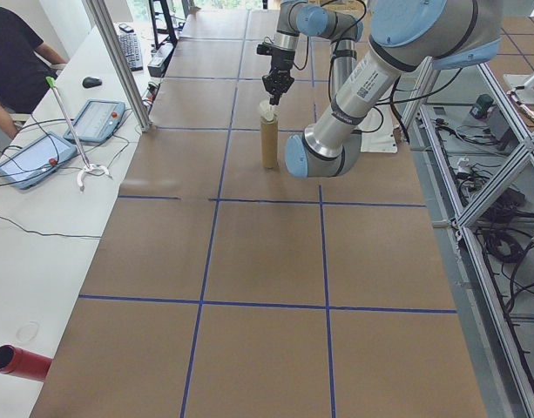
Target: Collect badminton balls into bucket
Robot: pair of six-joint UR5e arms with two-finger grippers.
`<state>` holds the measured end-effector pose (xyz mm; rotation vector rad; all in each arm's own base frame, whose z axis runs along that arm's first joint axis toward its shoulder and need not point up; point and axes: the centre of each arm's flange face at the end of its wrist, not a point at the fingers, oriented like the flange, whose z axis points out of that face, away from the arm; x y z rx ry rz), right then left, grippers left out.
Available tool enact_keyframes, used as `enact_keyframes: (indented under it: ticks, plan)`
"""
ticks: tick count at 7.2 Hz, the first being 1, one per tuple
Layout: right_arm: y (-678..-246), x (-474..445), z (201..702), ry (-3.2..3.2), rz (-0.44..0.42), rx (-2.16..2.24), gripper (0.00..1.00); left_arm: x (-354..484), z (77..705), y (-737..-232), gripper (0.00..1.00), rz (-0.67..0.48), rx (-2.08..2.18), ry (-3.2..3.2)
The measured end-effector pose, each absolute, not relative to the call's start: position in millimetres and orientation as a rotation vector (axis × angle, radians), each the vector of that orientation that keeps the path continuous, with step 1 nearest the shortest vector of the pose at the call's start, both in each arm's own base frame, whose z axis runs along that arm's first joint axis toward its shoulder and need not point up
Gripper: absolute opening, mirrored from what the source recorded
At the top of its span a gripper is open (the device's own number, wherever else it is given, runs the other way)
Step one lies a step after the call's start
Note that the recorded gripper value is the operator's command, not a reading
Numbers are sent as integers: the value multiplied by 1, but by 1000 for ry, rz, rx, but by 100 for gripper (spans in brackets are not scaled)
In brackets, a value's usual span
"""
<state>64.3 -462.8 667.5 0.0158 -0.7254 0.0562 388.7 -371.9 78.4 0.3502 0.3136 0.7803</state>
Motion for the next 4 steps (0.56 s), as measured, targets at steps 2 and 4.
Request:
enact_keyframes:
  ticks: [2, 4]
  plan:
    - [-463, 64, 667, -725, 56, 16, 100, 384, 78, -373, 100, 784, 349, 330]
    - [-463, 64, 667, -725, 56, 16, 100, 364, 84, -385, 100, 778, 355, 385]
